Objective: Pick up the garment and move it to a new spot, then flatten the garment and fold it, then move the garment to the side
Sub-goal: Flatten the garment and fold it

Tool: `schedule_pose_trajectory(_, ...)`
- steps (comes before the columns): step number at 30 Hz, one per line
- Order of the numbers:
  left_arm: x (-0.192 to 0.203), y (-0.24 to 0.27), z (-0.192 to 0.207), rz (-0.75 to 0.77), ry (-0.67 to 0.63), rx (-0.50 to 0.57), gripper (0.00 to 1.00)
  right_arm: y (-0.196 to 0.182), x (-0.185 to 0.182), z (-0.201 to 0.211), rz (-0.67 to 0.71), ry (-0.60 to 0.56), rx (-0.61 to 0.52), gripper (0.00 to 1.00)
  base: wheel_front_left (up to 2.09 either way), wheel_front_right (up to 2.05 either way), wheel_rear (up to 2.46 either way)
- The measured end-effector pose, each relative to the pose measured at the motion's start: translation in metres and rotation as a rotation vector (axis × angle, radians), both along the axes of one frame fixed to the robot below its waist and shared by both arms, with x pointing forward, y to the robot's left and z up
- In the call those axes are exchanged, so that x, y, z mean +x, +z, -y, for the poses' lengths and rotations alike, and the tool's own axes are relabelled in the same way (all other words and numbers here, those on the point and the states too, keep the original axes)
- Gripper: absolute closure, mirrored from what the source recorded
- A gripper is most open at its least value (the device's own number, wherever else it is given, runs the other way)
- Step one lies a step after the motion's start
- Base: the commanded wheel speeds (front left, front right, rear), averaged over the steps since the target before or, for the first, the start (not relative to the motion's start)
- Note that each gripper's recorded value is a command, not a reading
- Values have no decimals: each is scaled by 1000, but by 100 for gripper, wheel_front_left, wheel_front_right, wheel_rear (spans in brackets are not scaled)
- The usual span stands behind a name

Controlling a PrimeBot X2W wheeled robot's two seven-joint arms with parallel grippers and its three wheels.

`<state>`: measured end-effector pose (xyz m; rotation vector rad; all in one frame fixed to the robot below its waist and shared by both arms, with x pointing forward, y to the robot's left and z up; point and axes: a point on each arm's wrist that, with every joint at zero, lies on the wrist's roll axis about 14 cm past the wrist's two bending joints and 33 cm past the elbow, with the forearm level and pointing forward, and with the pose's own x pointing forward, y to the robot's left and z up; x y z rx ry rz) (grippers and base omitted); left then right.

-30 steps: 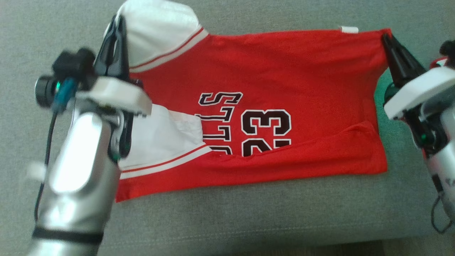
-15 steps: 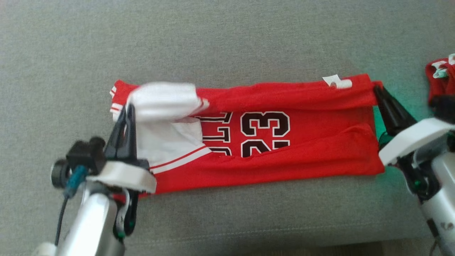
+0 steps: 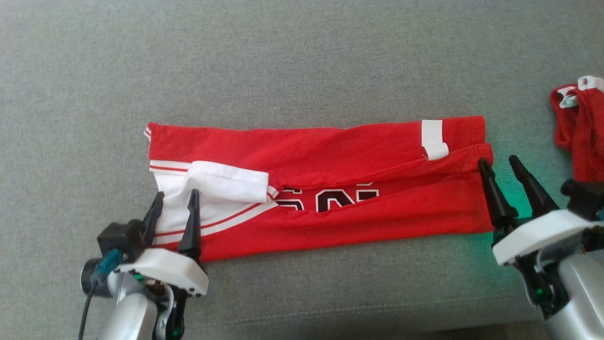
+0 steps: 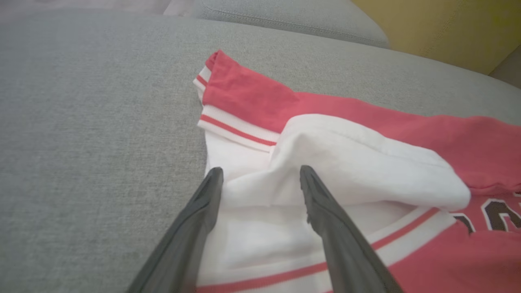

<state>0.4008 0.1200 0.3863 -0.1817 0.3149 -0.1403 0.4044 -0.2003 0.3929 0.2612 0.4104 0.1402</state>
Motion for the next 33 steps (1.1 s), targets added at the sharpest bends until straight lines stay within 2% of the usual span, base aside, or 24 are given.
schedule_pose_trajectory(6,-7,15,-6,44,32,33,0,33,-6,-1,138,-8,-54,0,0,0,0)
schedule_pose_trajectory(14,-2,76,-13,238,73,81,0,88,-13,-10,298,-34,-105,0,0,0,0)
schedule_pose_trajectory(21,-11,104,-16,299,95,109,0,105,-24,-22,313,-26,-109,0,0,0,0)
schedule_pose_trajectory(33,-14,110,-21,304,110,122,0,101,-27,-26,291,-23,-100,0,0,0,0)
